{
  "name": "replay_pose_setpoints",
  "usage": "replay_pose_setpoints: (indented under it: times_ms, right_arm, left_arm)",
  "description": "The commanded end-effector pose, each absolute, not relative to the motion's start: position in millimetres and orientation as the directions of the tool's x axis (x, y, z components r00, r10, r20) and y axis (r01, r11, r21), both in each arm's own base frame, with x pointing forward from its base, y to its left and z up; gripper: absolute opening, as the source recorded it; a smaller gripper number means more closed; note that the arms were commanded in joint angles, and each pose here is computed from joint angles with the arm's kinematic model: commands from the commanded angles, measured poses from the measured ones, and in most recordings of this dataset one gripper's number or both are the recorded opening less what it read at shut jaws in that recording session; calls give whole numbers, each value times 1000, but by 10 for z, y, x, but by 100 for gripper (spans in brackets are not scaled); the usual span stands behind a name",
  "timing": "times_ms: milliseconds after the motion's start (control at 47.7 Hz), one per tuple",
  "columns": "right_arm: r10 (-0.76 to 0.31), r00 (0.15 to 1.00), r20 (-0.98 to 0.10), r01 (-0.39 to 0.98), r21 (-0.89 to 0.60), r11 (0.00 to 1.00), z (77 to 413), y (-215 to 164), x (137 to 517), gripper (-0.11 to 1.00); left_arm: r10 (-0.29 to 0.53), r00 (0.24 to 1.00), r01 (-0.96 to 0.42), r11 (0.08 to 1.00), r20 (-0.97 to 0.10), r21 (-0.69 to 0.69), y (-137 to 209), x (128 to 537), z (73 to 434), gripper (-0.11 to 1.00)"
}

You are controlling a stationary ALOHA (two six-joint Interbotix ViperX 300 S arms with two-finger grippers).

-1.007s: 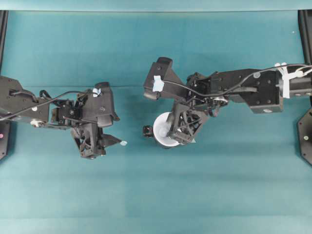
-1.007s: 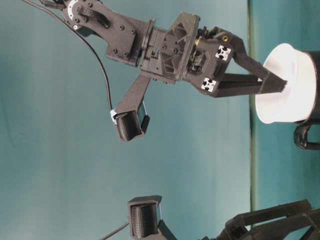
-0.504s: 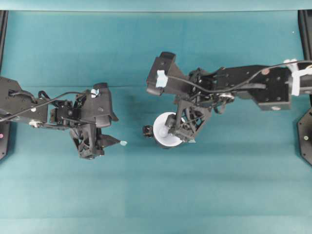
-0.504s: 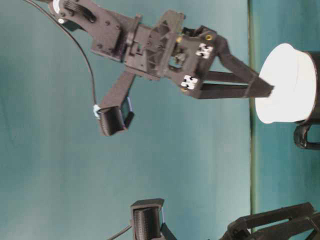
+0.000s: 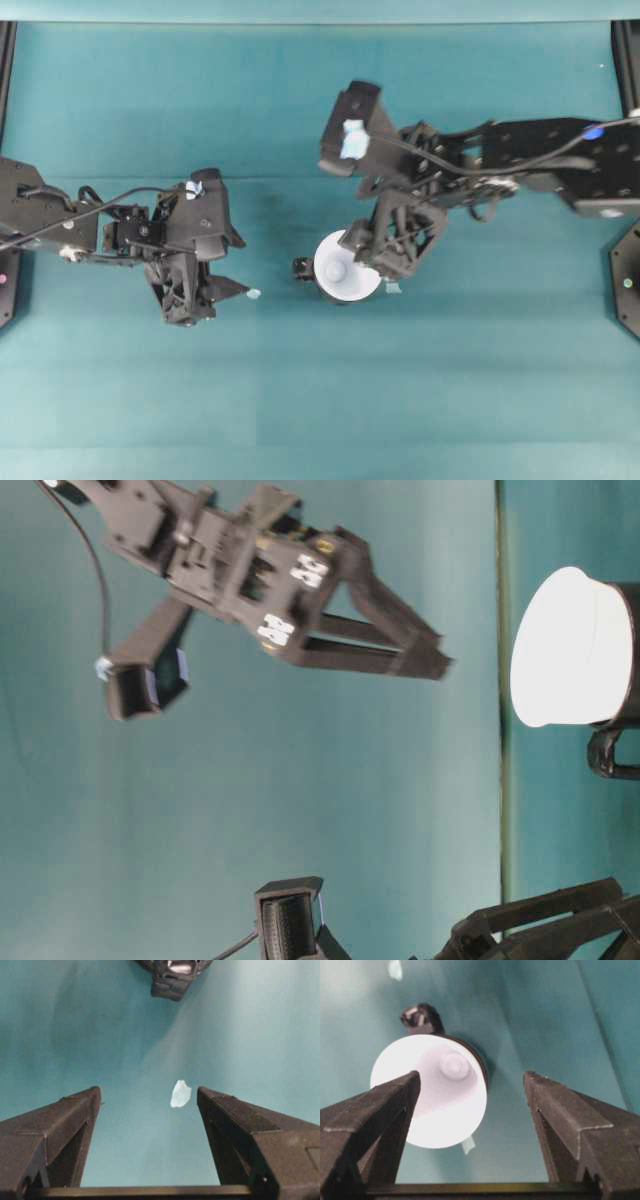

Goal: Put a paper cup into the cup holder on your left arm.

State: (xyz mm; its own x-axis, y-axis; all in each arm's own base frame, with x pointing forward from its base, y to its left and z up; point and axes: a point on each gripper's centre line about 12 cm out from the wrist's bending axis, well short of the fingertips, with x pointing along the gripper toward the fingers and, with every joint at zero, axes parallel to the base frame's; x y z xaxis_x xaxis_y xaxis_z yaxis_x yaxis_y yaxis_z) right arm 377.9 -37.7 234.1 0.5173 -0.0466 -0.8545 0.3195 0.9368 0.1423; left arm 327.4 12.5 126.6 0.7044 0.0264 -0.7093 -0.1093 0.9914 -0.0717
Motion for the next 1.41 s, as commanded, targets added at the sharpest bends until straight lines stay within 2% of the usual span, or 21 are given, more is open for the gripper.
replay_pose_setpoints:
  times_ms: [0, 357, 587, 734, 1385]
  right_arm:
    - [-51, 566, -823, 301, 148, 942, 2542, -351, 3721, 88]
    - [-27, 564, -825, 169, 84, 982, 2487, -161, 3386, 88]
    - [-27, 629, -777, 95, 42, 995, 2484, -140, 3249, 88]
    - [-26, 657, -753, 88, 42, 995, 2495, -128, 3215, 88]
    - [-21, 651, -759, 91, 51, 995, 2461, -113, 3168, 88]
  left_arm:
    - [27, 716, -108, 991, -697, -73, 126, 3310, 1306, 81]
    - [28, 719, -109, 991, -694, -73, 131, 3308, 1314, 81]
    - [28, 716, -109, 991, -697, -73, 131, 3299, 1300, 81]
    - [28, 713, -110, 991, -701, -73, 130, 3287, 1294, 81]
    - [27, 705, -112, 991, -708, -73, 129, 3251, 1274, 81]
